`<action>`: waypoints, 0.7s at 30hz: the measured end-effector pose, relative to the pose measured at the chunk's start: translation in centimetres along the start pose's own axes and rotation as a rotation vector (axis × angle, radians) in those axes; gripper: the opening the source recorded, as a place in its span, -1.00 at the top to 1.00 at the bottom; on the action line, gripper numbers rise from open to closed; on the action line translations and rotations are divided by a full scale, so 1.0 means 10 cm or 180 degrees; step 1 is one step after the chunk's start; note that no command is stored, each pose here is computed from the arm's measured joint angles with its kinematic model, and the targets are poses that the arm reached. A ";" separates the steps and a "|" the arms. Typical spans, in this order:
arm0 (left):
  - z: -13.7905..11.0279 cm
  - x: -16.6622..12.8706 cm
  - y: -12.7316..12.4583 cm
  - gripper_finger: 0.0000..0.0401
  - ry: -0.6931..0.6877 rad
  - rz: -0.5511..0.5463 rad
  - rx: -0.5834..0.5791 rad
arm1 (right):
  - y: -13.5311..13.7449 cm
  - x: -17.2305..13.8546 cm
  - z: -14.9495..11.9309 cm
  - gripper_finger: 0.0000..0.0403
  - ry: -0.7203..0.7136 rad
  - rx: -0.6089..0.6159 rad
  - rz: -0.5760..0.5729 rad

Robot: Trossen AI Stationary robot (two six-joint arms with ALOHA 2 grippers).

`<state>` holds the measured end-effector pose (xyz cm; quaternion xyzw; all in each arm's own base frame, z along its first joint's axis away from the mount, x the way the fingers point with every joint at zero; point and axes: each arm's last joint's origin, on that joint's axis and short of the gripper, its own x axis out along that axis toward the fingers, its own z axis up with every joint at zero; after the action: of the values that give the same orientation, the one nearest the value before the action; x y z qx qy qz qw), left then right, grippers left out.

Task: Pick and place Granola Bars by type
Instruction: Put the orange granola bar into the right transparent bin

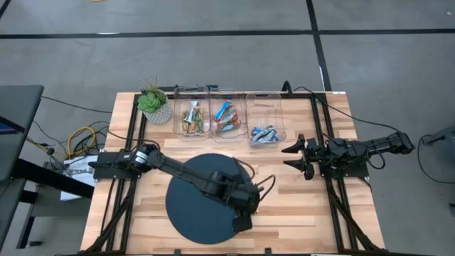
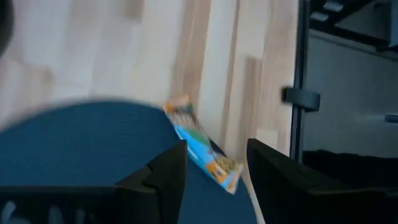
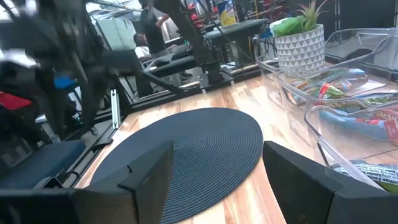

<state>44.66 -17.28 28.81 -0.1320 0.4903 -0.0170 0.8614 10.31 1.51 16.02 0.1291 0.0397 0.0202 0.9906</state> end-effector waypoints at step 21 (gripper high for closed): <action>-0.43 0.71 0.04 0.20 -0.0080 0.0052 -0.1124 | 0.00 0.00 0.00 -0.21 0.0000 0.0000 -0.0001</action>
<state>44.66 -18.93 20.71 -0.2774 0.4758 0.0780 0.8310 10.31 1.51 16.02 0.1291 0.0397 0.0201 0.9906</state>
